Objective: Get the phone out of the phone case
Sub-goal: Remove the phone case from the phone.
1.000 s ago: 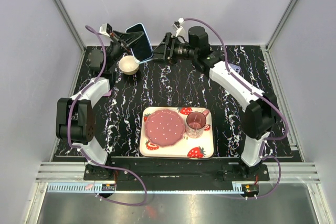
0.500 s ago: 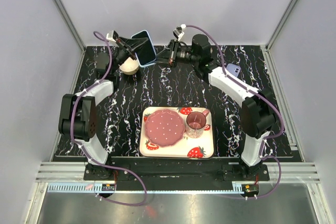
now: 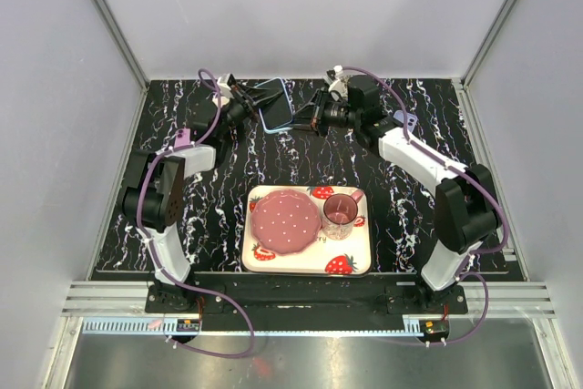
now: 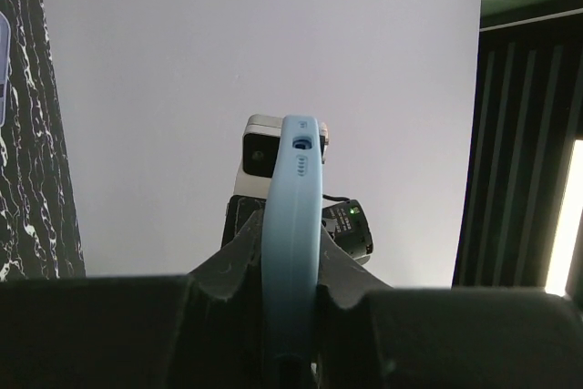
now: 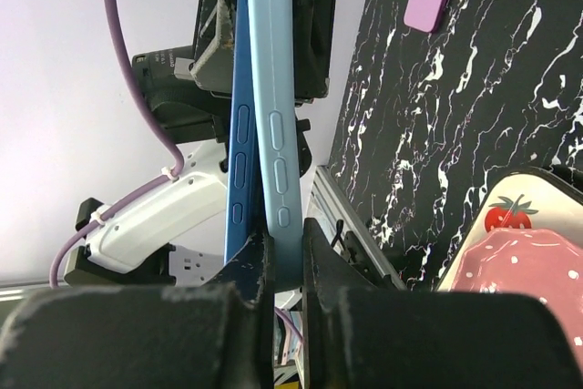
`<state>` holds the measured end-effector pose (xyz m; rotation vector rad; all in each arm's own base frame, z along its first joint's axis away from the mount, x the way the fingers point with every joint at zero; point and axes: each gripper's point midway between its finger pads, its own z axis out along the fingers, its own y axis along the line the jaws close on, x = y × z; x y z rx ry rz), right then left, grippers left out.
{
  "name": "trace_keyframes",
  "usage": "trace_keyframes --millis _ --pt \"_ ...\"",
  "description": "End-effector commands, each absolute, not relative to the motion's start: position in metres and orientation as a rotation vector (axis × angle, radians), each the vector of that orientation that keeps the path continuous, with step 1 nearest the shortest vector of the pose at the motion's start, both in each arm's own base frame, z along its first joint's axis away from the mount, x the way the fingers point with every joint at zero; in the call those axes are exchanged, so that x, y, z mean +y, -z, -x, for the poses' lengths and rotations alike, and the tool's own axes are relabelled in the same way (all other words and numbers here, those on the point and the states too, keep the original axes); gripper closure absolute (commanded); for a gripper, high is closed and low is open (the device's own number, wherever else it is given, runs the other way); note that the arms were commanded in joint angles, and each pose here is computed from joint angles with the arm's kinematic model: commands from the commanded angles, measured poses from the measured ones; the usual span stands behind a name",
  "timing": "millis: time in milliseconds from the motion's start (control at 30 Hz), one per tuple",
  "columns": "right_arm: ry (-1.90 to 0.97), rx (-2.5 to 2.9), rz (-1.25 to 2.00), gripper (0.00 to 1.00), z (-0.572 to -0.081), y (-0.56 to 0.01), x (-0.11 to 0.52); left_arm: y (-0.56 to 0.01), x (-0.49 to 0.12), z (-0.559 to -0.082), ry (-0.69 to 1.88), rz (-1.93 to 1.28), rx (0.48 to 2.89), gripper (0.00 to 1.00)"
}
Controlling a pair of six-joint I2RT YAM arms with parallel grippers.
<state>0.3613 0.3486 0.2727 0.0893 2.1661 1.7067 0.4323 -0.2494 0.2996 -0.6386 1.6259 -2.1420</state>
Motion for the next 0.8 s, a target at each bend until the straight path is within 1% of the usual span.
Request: trace_keyframes --millis 0,33,100,133,167,200,300,333,400,467,567,633,733,767 --pt "-1.492 2.173 -0.296 1.00 -0.401 -0.242 0.316 -0.396 -0.247 -0.339 2.263 -0.077 1.276 0.94" --pt "-1.491 2.179 -0.308 1.00 -0.401 -0.239 0.315 -0.396 -0.248 -0.340 2.264 -0.082 1.279 0.71" --pt "-1.480 2.170 -0.316 1.00 -0.403 -0.240 0.312 -0.395 -0.249 -0.339 2.270 -0.091 1.293 0.47" --pt "-1.474 2.169 -0.321 1.00 -0.403 -0.240 0.310 -0.394 -0.249 -0.339 2.270 -0.094 1.296 0.39" --pt "-1.463 2.169 -0.325 1.00 -0.404 -0.239 0.308 -0.393 -0.249 -0.339 2.270 -0.094 1.302 0.28" --pt "-1.448 2.162 -0.331 1.00 -0.405 -0.241 0.305 -0.392 -0.250 -0.338 2.270 -0.104 1.311 0.24" --pt "-1.363 2.150 -0.340 1.00 -0.409 -0.244 0.291 -0.385 -0.251 -0.340 2.265 -0.104 1.344 0.15" --pt "-1.303 2.200 -0.350 1.00 -0.405 -0.234 0.284 -0.383 -0.252 -0.342 2.262 -0.093 1.365 0.13" --pt "-1.201 2.180 -0.338 1.00 -0.409 -0.240 0.270 -0.375 -0.251 -0.345 2.244 -0.079 1.389 0.01" --pt "-1.074 2.214 -0.367 1.00 -0.408 -0.233 0.255 -0.362 -0.253 -0.351 2.222 -0.042 1.441 0.01" --pt "-0.973 2.214 -0.345 1.00 -0.405 -0.237 0.241 -0.352 -0.255 -0.356 2.209 -0.013 1.475 0.01" --pt "-0.974 2.206 -0.325 1.00 -0.401 -0.243 0.240 -0.354 -0.256 -0.356 2.212 -0.017 1.471 0.01" --pt "-1.066 2.184 -0.289 1.00 -0.399 -0.249 0.252 -0.356 -0.260 -0.357 2.227 -0.023 1.462 0.01" --pt "-1.109 2.189 -0.274 1.00 -0.396 -0.249 0.257 -0.356 -0.263 -0.356 2.236 -0.027 1.462 0.03"
